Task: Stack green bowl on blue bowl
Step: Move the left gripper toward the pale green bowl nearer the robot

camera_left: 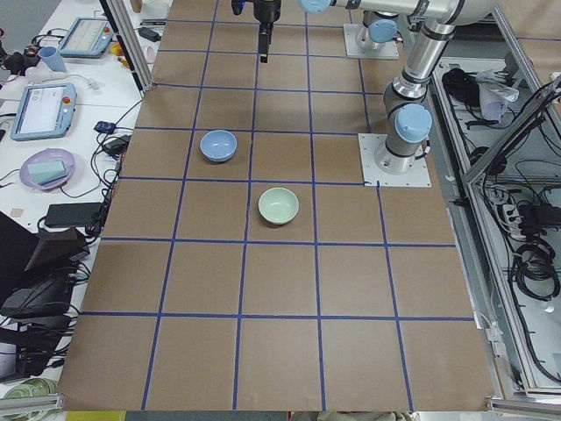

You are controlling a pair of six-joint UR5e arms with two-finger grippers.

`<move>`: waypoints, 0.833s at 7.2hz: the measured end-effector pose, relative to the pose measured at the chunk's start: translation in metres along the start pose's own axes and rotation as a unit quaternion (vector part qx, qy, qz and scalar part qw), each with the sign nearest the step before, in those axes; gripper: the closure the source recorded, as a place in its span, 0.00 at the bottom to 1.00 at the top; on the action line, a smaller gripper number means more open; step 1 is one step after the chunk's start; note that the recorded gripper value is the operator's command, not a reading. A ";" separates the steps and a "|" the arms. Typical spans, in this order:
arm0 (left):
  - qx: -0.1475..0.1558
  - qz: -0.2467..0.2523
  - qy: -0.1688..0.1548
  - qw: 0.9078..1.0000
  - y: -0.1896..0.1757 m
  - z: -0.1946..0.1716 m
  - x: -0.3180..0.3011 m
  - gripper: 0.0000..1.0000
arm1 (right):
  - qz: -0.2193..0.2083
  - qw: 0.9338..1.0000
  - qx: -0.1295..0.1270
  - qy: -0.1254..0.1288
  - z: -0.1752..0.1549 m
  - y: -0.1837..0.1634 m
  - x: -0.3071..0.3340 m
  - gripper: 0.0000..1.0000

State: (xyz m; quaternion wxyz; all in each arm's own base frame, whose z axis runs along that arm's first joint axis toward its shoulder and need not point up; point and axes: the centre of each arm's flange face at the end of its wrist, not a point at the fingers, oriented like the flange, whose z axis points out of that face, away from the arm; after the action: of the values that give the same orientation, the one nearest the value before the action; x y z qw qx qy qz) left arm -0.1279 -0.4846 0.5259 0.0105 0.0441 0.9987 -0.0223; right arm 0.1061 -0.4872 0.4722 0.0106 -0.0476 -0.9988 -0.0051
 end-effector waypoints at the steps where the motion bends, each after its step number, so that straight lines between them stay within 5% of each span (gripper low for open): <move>1: -0.003 0.000 0.000 1.000 0.001 0.001 0.000 0.00 | 0.000 1.000 0.000 0.000 0.000 0.000 0.000 0.00; 4: -0.016 -0.016 -0.004 1.000 0.001 0.007 -0.021 0.00 | 0.000 1.000 0.000 0.000 0.000 0.000 0.000 0.00; 6: -0.035 -0.045 0.000 0.998 -0.002 0.019 -0.092 0.00 | 0.000 1.000 0.000 0.000 0.000 0.000 0.000 0.00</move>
State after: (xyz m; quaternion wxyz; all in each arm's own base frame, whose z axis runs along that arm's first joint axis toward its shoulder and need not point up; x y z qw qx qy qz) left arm -0.0359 -0.4959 0.5091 0.0110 -0.0015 0.9999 0.0118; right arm 0.1061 -0.4872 0.4722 0.0107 -0.0476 -0.9988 -0.0051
